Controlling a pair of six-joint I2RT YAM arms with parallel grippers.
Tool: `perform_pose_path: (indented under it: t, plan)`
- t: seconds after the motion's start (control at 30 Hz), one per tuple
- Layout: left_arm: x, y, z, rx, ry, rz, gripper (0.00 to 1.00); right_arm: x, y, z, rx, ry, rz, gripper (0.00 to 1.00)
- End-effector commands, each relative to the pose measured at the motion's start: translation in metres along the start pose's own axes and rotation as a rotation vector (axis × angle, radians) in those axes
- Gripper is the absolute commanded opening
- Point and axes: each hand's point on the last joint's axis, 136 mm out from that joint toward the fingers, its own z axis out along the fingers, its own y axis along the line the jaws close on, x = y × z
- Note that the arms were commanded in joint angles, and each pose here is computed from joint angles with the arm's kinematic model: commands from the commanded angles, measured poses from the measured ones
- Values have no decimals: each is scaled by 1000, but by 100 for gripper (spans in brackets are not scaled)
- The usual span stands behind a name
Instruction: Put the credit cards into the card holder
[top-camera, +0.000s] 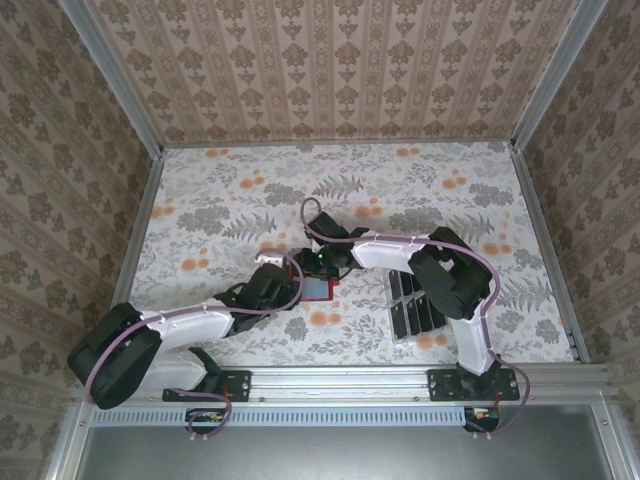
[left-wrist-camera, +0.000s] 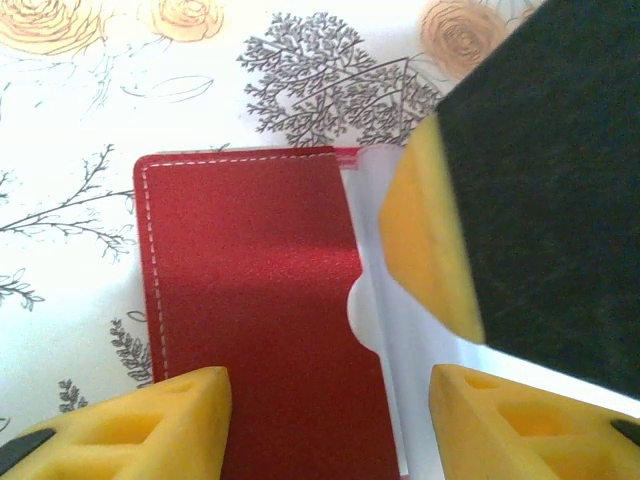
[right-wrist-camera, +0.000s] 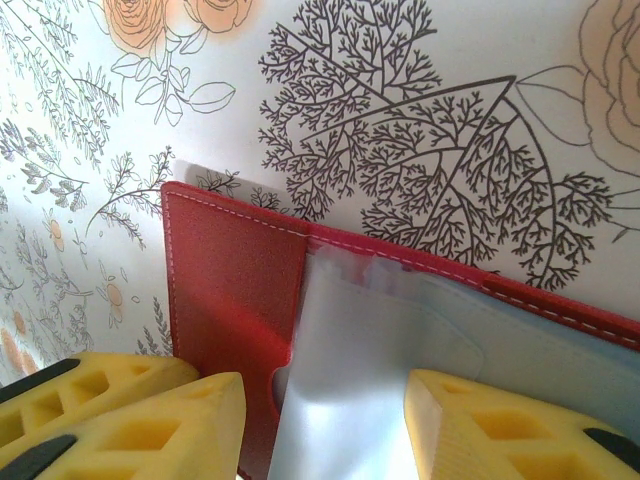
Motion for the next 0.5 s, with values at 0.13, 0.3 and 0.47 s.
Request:
perform_pose_path:
  t: [0.13,0.3,0.47]
  plan:
    - [7,6,1,-41,18,-16,56,9,3,-1,4,38,21,52]
    - [9,8,1,-46,21,-19,55,4,11,-15,-17,3,8,59]
    - [11,11,2,-52,23,-24,55,3,15,-29,-20,-25,1,61]
